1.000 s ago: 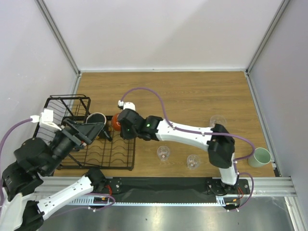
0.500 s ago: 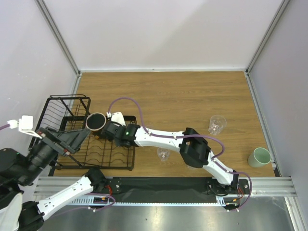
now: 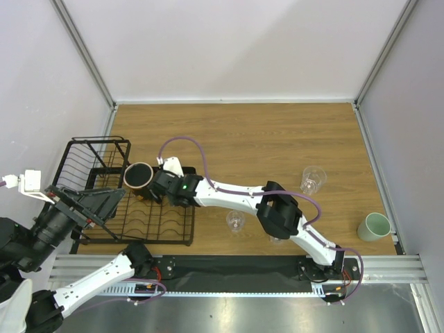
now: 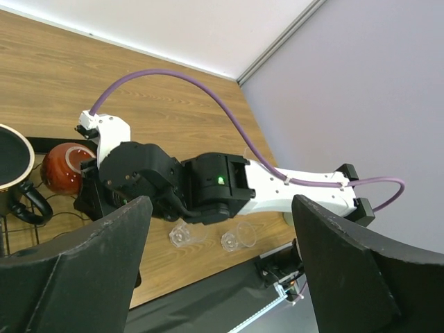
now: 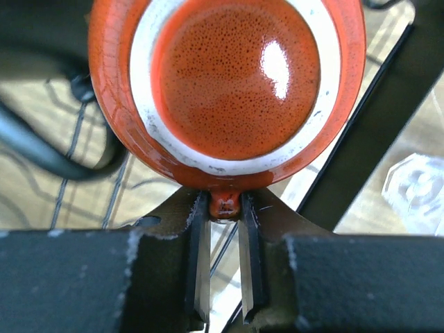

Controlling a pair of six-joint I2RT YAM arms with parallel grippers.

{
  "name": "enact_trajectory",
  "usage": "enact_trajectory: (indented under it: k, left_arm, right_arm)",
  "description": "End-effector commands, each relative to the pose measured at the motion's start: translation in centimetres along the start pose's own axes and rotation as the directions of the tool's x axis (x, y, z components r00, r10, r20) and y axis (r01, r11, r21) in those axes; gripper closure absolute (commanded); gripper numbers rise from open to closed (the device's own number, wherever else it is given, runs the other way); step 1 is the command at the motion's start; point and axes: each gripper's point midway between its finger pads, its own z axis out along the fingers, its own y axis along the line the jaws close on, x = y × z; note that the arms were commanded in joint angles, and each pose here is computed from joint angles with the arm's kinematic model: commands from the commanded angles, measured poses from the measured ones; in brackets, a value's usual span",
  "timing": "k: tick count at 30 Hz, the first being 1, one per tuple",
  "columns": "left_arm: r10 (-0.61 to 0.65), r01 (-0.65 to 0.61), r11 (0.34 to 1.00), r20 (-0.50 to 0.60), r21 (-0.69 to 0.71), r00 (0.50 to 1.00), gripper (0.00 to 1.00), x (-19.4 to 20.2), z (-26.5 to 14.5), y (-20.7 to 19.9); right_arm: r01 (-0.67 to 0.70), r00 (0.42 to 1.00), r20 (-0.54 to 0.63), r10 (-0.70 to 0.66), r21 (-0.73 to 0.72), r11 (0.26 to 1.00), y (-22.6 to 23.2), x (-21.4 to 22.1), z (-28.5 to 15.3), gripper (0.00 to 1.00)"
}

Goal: Load the cups into the dish rack

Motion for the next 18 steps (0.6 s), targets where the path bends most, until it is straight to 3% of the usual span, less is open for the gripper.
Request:
enact_trajectory:
  k: [1,8,11,14,17,18]
  left_arm:
    - [0.044,-0.045,0.999,-0.011,-0.026,0.999,0.11,0.0,0.5,0.2]
    - [0.032,-0.033,0.998,-0.019,-0.048,0.999,0.10,-0.1,0.1,0.6]
    - [0.025,-0.026,0.998,-0.013,-0.058,1.000,0.10,-0.1,-0.1,0.8]
    - [0.013,-0.014,0.998,-0.010,-0.056,1.000,0.10,-0.1,-0.2,0.8]
    - [0.008,-0.008,0.998,-0.011,-0.057,1.000,0.10,0.0,-0.1,0.8]
    - [0.006,-0.007,0.998,-0.008,-0.061,1.000,0.10,-0.1,-0.1,0.9]
  right_arm:
    - [-0.012,0.997,0.074,0.012,0.001,1.000,-0.1,-2.9,0.9,1.00]
    - [0.031,0.998,0.050,-0.032,0.032,0.999,-1.1,-2.1,2.6,0.99]
    - [0.033,0.999,0.033,-0.034,0.028,0.999,-1.3,-1.8,2.9,0.93]
    - [0.031,0.999,0.017,-0.031,0.018,0.999,-1.2,-1.6,2.9,0.84]
    - [0.019,1.000,-0.003,-0.019,0.004,1.000,-0.8,-1.2,2.9,0.68]
    - [0.014,1.000,-0.014,-0.014,0.004,1.000,-0.8,-1.0,2.8,0.59]
